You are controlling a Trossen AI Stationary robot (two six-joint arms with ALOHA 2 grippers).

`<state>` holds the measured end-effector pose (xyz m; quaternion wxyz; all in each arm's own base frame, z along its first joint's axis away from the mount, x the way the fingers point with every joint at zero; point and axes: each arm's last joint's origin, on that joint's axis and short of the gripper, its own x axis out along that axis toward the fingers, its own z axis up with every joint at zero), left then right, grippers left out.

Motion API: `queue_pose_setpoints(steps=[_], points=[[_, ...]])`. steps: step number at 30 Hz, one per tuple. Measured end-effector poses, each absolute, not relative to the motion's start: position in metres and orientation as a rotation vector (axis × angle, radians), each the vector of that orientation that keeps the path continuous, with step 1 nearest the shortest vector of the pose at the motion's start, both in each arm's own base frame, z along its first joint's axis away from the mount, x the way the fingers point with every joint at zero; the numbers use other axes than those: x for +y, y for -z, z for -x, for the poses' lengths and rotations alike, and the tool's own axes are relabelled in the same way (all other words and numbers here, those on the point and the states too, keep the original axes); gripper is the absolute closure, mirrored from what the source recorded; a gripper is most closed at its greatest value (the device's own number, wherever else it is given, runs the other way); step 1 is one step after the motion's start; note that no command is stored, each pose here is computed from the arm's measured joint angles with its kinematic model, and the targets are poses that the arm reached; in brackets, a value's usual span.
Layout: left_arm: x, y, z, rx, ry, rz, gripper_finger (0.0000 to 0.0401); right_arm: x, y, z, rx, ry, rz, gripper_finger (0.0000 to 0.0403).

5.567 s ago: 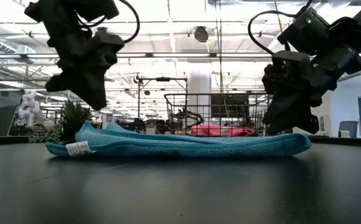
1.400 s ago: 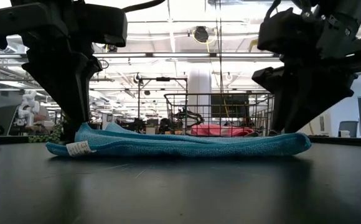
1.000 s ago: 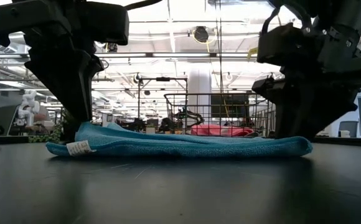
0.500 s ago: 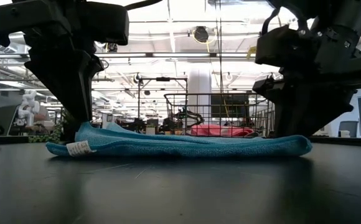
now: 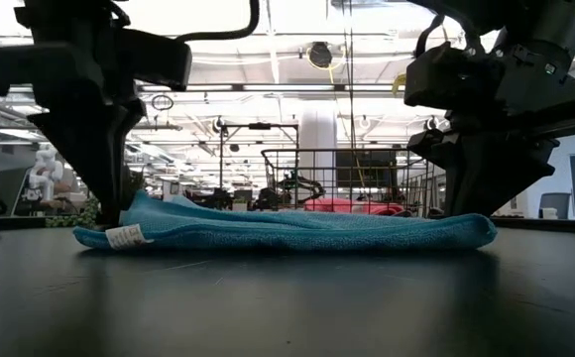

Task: Fold microfiber towels
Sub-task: Fold the right blue towel

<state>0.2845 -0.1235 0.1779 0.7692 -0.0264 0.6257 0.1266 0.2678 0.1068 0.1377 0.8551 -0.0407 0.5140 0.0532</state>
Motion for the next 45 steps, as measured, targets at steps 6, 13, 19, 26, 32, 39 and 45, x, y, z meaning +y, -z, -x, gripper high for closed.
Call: queue_pose_setpoints(steps=[6,13,19,26,32,39,45], points=[[-0.118,-0.179,-0.298,1.291,-0.235,0.163,0.0329,0.107,-0.138,-0.268,1.081,-0.112,0.086,0.0401],[-0.100,-0.180,-0.311,1.285,-0.199,0.339,0.0329,0.107,-0.138,-0.268,1.080,-0.111,0.086,0.0402],[-0.084,-0.180,-0.315,1.299,-0.224,0.387,0.0329,0.107,-0.138,-0.268,1.081,-0.111,0.086,0.0402],[-0.071,-0.180,-0.318,1.333,-0.197,0.503,0.0329,0.107,-0.138,-0.268,1.080,-0.115,0.093,0.0402],[-0.071,-0.180,-0.318,1.341,-0.179,0.512,0.0328,0.107,-0.138,-0.268,1.079,-0.124,0.110,0.0403],[-0.072,-0.180,-0.318,1.353,-0.169,0.544,0.0328,0.107,-0.138,-0.268,1.079,-0.125,0.111,0.0403],[-0.069,-0.180,-0.317,1.340,-0.278,0.578,0.0329,0.107,-0.138,-0.268,1.079,-0.124,0.111,0.0403]])
